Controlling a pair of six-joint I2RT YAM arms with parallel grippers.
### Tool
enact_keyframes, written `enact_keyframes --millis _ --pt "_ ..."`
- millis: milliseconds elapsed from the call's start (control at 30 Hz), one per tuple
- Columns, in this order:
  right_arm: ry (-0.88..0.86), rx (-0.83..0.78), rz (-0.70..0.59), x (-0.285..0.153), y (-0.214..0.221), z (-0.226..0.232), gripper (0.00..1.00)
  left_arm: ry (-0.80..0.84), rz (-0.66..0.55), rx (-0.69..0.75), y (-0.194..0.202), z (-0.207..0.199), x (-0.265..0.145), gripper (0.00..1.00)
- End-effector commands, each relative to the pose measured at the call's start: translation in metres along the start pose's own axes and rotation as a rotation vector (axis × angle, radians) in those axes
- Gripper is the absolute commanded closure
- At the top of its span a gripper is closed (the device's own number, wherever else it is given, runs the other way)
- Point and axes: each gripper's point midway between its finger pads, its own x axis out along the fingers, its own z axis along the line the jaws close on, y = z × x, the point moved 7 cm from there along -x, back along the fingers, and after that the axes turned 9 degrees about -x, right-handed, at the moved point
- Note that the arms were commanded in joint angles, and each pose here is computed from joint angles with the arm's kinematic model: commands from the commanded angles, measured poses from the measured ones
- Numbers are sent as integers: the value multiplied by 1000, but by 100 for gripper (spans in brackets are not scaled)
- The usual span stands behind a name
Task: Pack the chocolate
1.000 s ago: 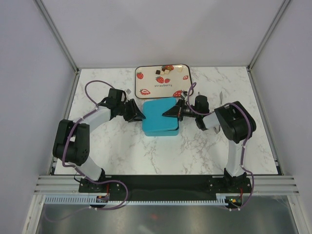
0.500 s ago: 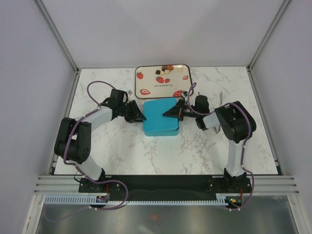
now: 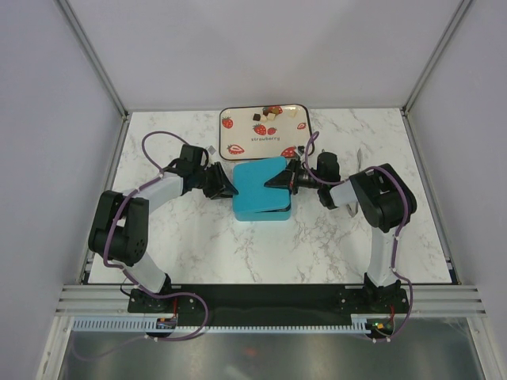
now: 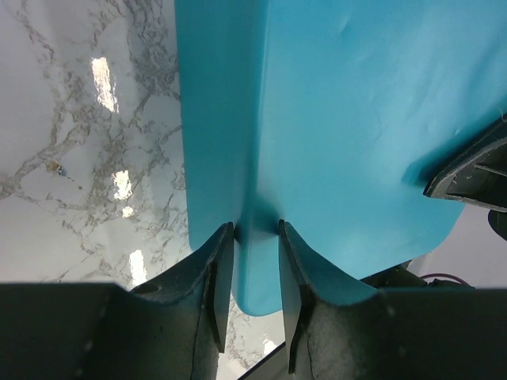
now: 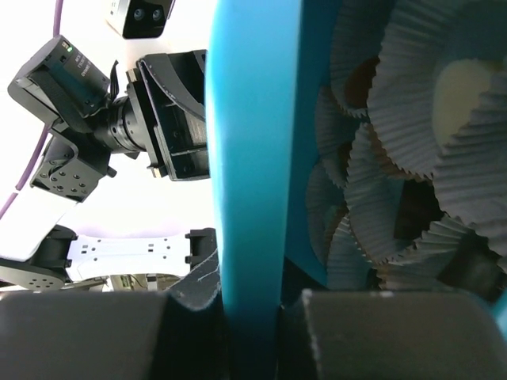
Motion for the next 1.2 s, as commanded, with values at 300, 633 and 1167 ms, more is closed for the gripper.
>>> enact_keyframes --millis 300,633,1167 --pt "-79 -82 -41 5 -18 14 83 43 -25 2 -6 -16 -1 61" --pt "-55 -69 -66 -3 -24 6 64 41 -18 4 -7 -16 2 63" --pt "135 -91 -86 -31 -36 -10 51 25 -1 2 -4 -12 9 64"
